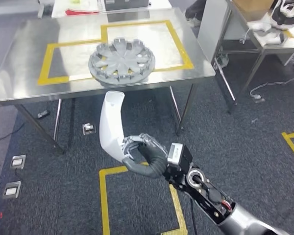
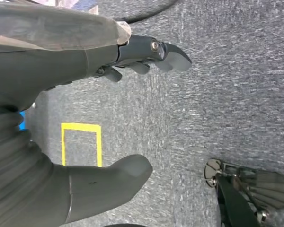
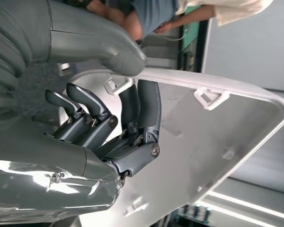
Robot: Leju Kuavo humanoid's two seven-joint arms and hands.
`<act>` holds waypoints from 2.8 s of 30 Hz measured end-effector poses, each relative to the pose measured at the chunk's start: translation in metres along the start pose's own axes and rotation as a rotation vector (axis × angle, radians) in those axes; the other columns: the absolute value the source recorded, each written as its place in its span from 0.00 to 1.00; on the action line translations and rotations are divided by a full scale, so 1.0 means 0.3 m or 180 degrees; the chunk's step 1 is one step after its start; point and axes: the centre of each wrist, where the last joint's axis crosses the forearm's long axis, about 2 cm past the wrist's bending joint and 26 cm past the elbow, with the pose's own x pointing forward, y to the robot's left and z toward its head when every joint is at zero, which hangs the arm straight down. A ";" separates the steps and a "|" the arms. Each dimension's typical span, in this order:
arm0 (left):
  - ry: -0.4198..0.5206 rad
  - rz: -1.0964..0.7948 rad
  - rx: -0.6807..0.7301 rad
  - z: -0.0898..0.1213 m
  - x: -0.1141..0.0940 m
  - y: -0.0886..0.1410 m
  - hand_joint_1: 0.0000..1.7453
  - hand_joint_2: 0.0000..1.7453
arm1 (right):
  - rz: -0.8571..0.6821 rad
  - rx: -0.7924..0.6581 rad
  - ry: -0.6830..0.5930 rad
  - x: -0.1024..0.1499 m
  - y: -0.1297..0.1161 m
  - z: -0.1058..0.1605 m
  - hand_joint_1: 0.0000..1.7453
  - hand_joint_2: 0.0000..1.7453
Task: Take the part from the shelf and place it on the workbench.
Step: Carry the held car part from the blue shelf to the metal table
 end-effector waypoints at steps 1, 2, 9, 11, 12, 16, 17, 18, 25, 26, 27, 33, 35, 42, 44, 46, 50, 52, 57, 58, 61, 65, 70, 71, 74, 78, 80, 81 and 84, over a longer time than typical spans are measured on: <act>-0.0005 0.0000 -0.0002 0.000 0.003 0.000 0.00 1.00 | 0.0002 -0.0003 -0.0001 0.001 0.001 0.001 1.00 1.00; -0.0006 0.0001 -0.0001 0.000 0.004 0.001 0.00 1.00 | 0.0004 -0.0001 -0.0005 0.002 0.003 0.000 1.00 1.00; -0.0010 0.0012 0.0002 0.000 0.008 0.002 0.00 1.00 | 0.0016 0.0002 -0.0017 0.005 0.004 -0.003 1.00 1.00; 0.0000 0.0014 0.0004 0.000 0.003 0.003 0.00 1.00 | 0.0015 0.0002 -0.0015 0.005 0.005 -0.003 1.00 1.00; 0.0004 0.0015 0.0008 -0.001 0.002 0.005 0.00 1.00 | 0.0015 0.0002 -0.0015 0.005 0.005 -0.003 1.00 1.00; 0.0009 0.0015 0.0029 -0.002 -0.001 0.014 0.00 1.00 | 0.0016 0.0004 -0.0012 0.005 0.004 -0.003 1.00 1.00; 0.0006 0.0017 0.0029 -0.002 0.001 0.014 0.00 1.00 | 0.0017 0.0006 -0.0015 0.005 0.005 -0.004 1.00 1.00; 0.0005 0.0018 0.0027 -0.002 0.002 0.012 0.00 1.00 | 0.0018 0.0009 -0.0018 0.006 0.005 -0.005 1.00 1.00; 0.0002 0.0030 0.0034 -0.001 0.004 0.009 0.00 1.00 | 0.0015 0.0039 -0.0043 0.010 0.004 -0.011 1.00 1.00; 0.0003 0.0029 0.0032 -0.001 0.003 0.008 0.00 1.00 | 0.0015 0.0041 -0.0044 0.010 0.004 -0.011 1.00 1.00; 0.0004 0.0030 0.0029 -0.001 0.003 0.006 0.00 1.00 | 0.0014 0.0043 -0.0047 0.010 0.004 -0.012 1.00 1.00; -0.0024 0.0030 0.0025 0.000 0.014 0.005 0.00 1.00 | 0.0022 0.0060 -0.0072 0.011 0.000 -0.018 1.00 1.00; -0.0033 0.0022 0.0028 0.000 0.014 0.006 0.00 1.00 | 0.0024 0.0064 -0.0089 0.012 0.000 -0.022 1.00 1.00; -0.0039 -0.0002 0.0037 -0.001 0.006 0.007 0.00 1.00 | 0.0049 0.0073 -0.0079 0.008 0.002 -0.017 1.00 1.00; -0.0043 -0.0011 0.0048 -0.002 0.006 0.012 0.00 1.00 | 0.0053 0.0070 -0.0076 0.007 0.002 -0.016 1.00 1.00; -0.0046 -0.0012 0.0059 -0.003 0.007 0.018 0.00 1.00 | 0.0054 0.0065 -0.0072 0.007 0.003 -0.014 1.00 1.00; -0.0047 -0.0006 0.0064 -0.003 0.008 0.021 0.00 1.00 | 0.0051 0.0057 -0.0065 0.005 0.005 -0.012 1.00 1.00; -0.0043 0.0009 0.0068 -0.003 0.008 0.022 0.00 1.00 | 0.0049 0.0062 -0.0063 0.005 0.005 -0.012 1.00 1.00; -0.0033 0.0046 0.0099 -0.003 0.008 0.024 0.00 1.00 | 0.0034 0.0079 -0.0059 0.005 0.005 -0.016 1.00 1.00; -0.0033 0.0047 0.0101 -0.003 0.008 0.023 0.00 1.00 | 0.0035 0.0085 -0.0061 0.006 0.005 -0.018 1.00 1.00; -0.0034 0.0047 0.0101 -0.003 0.009 0.023 0.00 1.00 | 0.0035 0.0096 -0.0062 0.006 0.006 -0.020 1.00 1.00; -0.0034 0.0047 0.0100 -0.003 0.009 0.022 0.00 1.00 | 0.0032 0.0100 -0.0061 0.005 0.008 -0.020 1.00 1.00; -0.0033 0.0047 0.0100 -0.003 0.008 0.022 0.00 1.00 | 0.0030 0.0103 -0.0061 0.005 0.009 -0.021 1.00 1.00; -0.0033 0.0047 0.0100 -0.003 0.008 0.022 0.00 1.00 | 0.0029 0.0105 -0.0060 0.005 0.009 -0.021 1.00 1.00; -0.0033 0.0047 0.0101 -0.003 0.008 0.022 0.00 1.00 | 0.0026 0.0109 -0.0059 0.004 0.011 -0.020 1.00 1.00; -0.0033 0.0047 0.0100 -0.003 0.008 0.022 0.00 1.00 | 0.0024 0.0112 -0.0056 0.004 0.012 -0.020 1.00 1.00; -0.0033 0.0047 0.0101 -0.003 0.008 0.022 0.00 1.00 | 0.0024 0.0112 -0.0057 0.004 0.012 -0.020 1.00 1.00; -0.0033 0.0047 0.0100 -0.003 0.008 0.022 0.00 1.00 | 0.0024 0.0112 -0.0057 0.004 0.012 -0.020 1.00 1.00; -0.0033 0.0047 0.0101 -0.003 0.008 0.022 0.00 1.00 | 0.0023 0.0113 -0.0056 0.004 0.012 -0.020 1.00 1.00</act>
